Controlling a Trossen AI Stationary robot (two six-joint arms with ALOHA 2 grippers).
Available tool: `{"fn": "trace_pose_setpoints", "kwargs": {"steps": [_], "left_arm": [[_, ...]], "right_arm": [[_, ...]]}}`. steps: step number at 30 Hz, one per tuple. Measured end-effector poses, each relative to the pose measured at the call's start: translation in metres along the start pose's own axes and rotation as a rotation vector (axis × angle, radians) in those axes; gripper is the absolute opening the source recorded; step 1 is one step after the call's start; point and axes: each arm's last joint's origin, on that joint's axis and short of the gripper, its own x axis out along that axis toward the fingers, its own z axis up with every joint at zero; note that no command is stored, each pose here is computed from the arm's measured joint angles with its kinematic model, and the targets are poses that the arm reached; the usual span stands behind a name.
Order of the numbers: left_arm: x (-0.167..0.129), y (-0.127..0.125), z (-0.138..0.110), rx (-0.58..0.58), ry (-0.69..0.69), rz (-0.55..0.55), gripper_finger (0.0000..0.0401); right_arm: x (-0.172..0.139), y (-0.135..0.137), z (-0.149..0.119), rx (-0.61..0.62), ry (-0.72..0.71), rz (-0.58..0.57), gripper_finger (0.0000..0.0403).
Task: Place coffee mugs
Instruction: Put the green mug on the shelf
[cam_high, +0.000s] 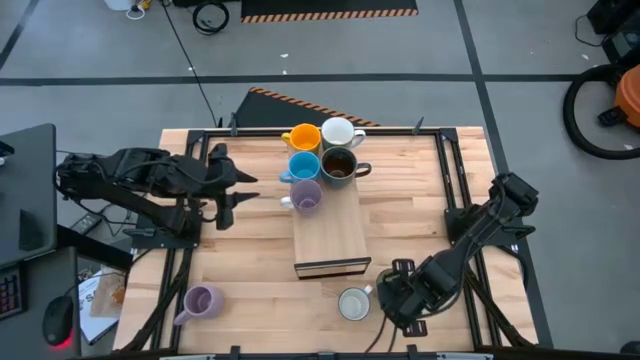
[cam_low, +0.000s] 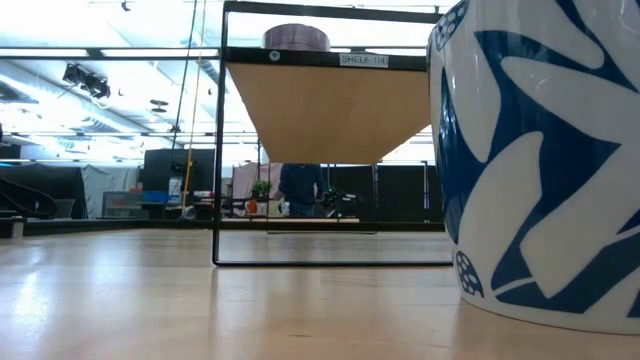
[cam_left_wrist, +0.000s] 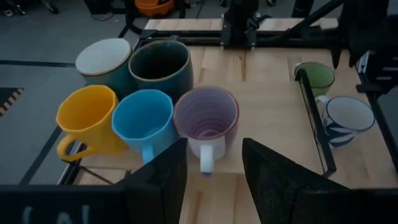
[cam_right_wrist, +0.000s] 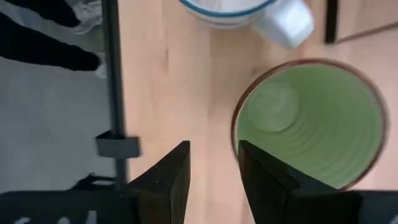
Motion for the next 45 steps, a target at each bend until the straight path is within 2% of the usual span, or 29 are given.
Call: {"fn": "trace_pose_setpoints", "kwargs": {"steps": [5,9,15,23,33,37,45], "left_arm": [[0.000,0.000,-0.003,0.006,0.025,0.003,0.0160],[0.000,0.001,-0.003,0.009,0.032,0.004,0.0160],[0.000,0.001,-0.004,0.009,0.038,0.004,0.0160],[0.000,0.001,-0.004,0.008,0.037,0.004,0.0160],[0.000,0.000,-0.004,0.008,0.038,0.001,0.0160],[0.000,0.000,-0.004,0.003,0.038,0.001,0.0160],[0.000,0.000,-0.004,0.007,0.037,0.001,0.0160]], "right_arm": [[0.002,0.005,-0.005,-0.142,-0.037,-0.072,0.0143],[0.013,0.008,-0.010,-0.223,-0.011,-0.158,0.0143],[0.040,0.013,-0.007,-0.309,0.057,-0.178,0.0142],[0.065,0.014,-0.004,-0.303,0.117,-0.203,0.0114],[0.067,0.011,-0.003,-0.275,0.170,-0.165,0.0024],[0.055,0.006,-0.003,-0.256,0.184,-0.148,0.0024],[0.009,-0.033,-0.005,-0.085,0.254,-0.218,0.0028]]}}
